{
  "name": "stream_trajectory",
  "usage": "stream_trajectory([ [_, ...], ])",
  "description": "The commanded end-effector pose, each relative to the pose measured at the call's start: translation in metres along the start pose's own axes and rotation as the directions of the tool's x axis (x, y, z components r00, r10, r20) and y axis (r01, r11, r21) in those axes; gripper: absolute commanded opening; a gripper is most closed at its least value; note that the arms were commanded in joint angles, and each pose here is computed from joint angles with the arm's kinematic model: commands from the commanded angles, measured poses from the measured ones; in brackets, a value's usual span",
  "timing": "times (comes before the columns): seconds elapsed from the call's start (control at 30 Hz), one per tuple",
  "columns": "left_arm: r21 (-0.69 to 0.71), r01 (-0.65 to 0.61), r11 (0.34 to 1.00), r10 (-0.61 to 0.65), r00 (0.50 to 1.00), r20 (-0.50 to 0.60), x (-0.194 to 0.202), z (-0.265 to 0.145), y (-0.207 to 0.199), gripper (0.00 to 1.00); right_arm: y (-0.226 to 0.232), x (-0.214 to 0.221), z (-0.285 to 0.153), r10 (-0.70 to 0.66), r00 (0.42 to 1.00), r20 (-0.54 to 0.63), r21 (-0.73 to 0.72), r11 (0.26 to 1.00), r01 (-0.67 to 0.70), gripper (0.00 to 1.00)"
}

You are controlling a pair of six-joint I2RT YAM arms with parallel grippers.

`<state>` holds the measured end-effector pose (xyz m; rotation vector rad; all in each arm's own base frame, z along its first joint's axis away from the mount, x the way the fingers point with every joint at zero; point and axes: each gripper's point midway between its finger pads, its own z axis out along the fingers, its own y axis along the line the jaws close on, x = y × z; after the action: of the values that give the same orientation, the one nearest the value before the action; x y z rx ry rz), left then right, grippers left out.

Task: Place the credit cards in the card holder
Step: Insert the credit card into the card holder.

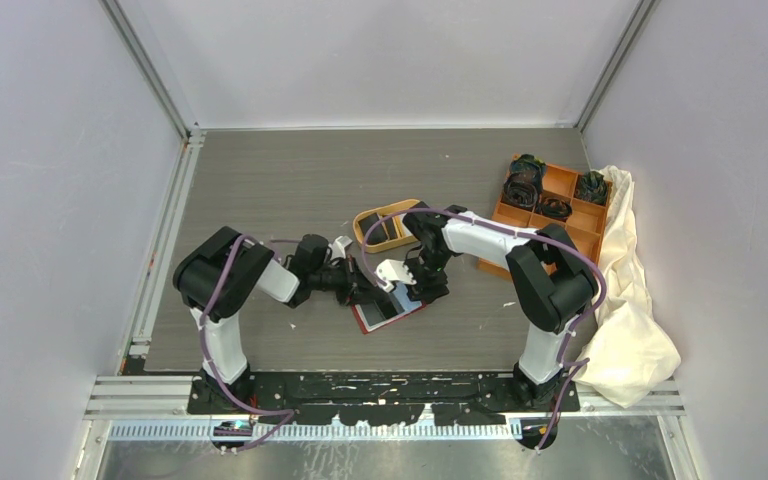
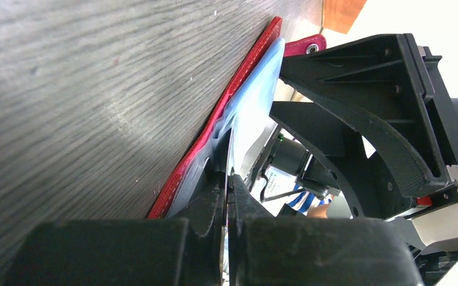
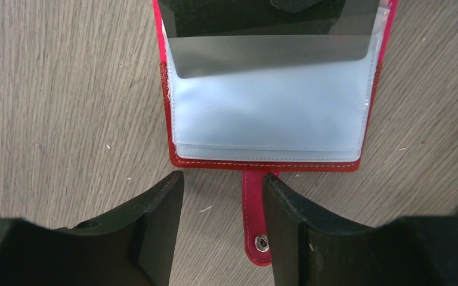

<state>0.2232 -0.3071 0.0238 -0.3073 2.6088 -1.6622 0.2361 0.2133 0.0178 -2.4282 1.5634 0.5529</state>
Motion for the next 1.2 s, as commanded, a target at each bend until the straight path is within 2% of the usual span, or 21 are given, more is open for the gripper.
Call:
stream_trajectory([
  [0.0, -0.036, 0.000, 0.999, 0.000, 1.000, -0.003, 0.000, 0.003, 0.012, 0.03, 0.002, -0.011, -0.007, 0.006, 1.000, 0.017, 0.002, 1.000, -0.006, 0.57],
  [0.27, -0.036, 0.007, 0.999, -0.008, 1.000, -0.009, 0.001, 0.005, 0.018, 0.17, -0.010, -0.020, -0.038, 0.054, 0.998, 0.031, 0.110, 0.992, -0.057, 0.73],
  [0.37, -0.037, 0.010, 0.999, -0.010, 1.000, -0.009, 0.001, 0.005, 0.020, 0.19, -0.010, -0.023, -0.051, 0.052, 0.998, 0.041, 0.141, 0.988, -0.057, 0.77],
  [0.53, -0.038, 0.010, 0.999, -0.010, 1.000, -0.005, 0.000, 0.005, 0.020, 0.20, -0.004, -0.032, -0.069, 0.039, 0.997, 0.072, 0.159, 0.986, -0.050, 0.79],
  [0.67, -0.041, 0.011, 0.999, -0.011, 1.000, -0.005, 0.000, 0.005, 0.021, 0.20, 0.007, -0.059, -0.077, 0.010, 0.981, 0.193, 0.122, 0.992, -0.034, 0.77],
  [0.73, -0.042, 0.011, 0.999, -0.011, 1.000, -0.006, 0.001, 0.005, 0.022, 0.21, 0.013, -0.083, -0.081, 0.018, 0.950, 0.312, 0.093, 0.994, -0.049, 0.70],
  [0.83, -0.045, 0.008, 0.999, -0.008, 1.000, -0.006, 0.001, 0.006, 0.023, 0.21, 0.017, -0.121, -0.081, 0.017, 0.894, 0.448, 0.060, 0.997, -0.049, 0.35],
  [0.87, -0.046, 0.008, 0.999, -0.009, 1.000, -0.004, 0.000, 0.006, 0.024, 0.21, 0.017, -0.131, -0.079, 0.003, 0.882, 0.470, 0.068, 0.997, -0.040, 0.30],
  [0.93, -0.045, 0.009, 0.999, -0.009, 1.000, -0.005, 0.000, 0.006, 0.024, 0.21, 0.018, -0.149, -0.065, -0.030, 0.885, 0.465, 0.100, 0.995, -0.018, 0.24],
  [1.03, -0.045, 0.012, 0.999, -0.012, 1.000, -0.007, 0.000, 0.007, 0.026, 0.21, 0.004, -0.161, -0.042, -0.028, 0.919, 0.394, 0.154, 0.987, -0.036, 0.16],
  [1.17, -0.045, 0.013, 0.999, -0.013, 1.000, -0.009, 0.001, 0.007, 0.028, 0.21, -0.010, -0.160, -0.014, -0.015, 0.965, 0.263, 0.227, 0.973, -0.047, 0.14],
])
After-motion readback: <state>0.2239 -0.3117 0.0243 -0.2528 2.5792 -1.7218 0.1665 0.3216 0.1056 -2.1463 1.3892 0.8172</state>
